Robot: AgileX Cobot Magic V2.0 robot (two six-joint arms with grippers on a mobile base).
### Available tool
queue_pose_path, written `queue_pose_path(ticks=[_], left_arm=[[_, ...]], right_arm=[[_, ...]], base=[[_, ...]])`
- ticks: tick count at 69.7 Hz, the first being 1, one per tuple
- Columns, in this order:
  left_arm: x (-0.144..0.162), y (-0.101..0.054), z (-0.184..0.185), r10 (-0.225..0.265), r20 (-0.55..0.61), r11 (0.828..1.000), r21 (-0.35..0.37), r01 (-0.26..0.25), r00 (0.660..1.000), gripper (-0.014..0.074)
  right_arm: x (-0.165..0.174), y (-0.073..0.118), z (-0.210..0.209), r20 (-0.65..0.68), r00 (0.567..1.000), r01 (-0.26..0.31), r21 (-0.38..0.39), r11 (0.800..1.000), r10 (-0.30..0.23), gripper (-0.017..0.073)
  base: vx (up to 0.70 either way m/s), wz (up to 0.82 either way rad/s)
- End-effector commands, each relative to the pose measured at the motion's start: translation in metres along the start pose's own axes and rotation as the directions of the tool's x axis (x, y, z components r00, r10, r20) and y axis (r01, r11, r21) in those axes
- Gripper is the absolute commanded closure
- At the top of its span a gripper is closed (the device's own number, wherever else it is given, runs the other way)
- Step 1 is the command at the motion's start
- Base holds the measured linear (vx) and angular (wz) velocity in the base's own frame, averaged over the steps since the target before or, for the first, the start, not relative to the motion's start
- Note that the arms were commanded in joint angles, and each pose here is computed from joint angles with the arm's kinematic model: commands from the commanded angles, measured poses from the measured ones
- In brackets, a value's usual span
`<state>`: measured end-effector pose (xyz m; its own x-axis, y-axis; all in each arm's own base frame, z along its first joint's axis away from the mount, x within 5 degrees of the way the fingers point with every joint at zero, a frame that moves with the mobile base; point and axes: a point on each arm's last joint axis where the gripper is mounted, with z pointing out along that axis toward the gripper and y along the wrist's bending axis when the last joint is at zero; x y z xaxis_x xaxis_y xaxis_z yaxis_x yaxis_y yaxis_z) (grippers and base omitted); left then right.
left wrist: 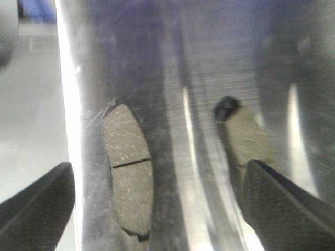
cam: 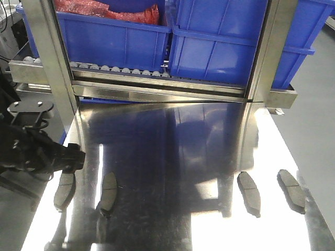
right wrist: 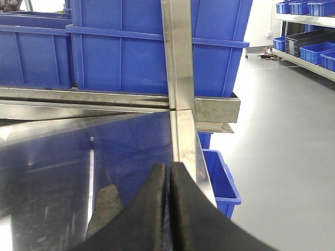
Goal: Move and align brake pads A on conveyor
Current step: 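Close the left gripper on the grey brake pad and lift it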
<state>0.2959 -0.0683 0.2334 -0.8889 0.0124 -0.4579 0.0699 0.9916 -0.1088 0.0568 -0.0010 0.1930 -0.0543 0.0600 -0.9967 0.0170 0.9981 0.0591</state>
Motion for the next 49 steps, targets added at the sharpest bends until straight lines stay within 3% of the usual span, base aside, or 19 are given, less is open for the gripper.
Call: queue_pose_path(ticks=[1, 8, 23, 49], left_arm=[[-0.019, -0.002, 0.001, -0.025, 0.001, 0.999, -0.026, 0.025, 1.0, -0.0005], [-0.023, 0.0, 0.02, -0.039, -0.075, 0.997, -0.066, 0.034, 0.996, 0.0008], [-0.016, 0.001, 0.051, -0.059, -0.177, 0.996, -0.08, 0.045, 0.982, 0.0008], [-0.013, 0.001, 0.061, -0.061, -0.205, 0.995, -0.087, 0.044, 0.977, 0.0013]], right_arm=[[-0.006, 0.0, -0.001, 0.082, 0.997, 0.006, -0.002, 1.0, -0.006, 0.056], [-0.006, 0.0, -0.001, 0.082, 0.997, 0.006, -0.002, 1.0, -0.006, 0.056], [-0.006, 0.0, -0.001, 0.082, 0.997, 0.006, -0.002, 1.0, -0.006, 0.056], [-0.006, 0.0, -0.001, 0.082, 0.997, 0.006, -0.002, 1.0, -0.006, 0.056]], base=[[0.0, 0.0], [0.0, 0.0], [0.0, 0.0], [0.0, 0.0]])
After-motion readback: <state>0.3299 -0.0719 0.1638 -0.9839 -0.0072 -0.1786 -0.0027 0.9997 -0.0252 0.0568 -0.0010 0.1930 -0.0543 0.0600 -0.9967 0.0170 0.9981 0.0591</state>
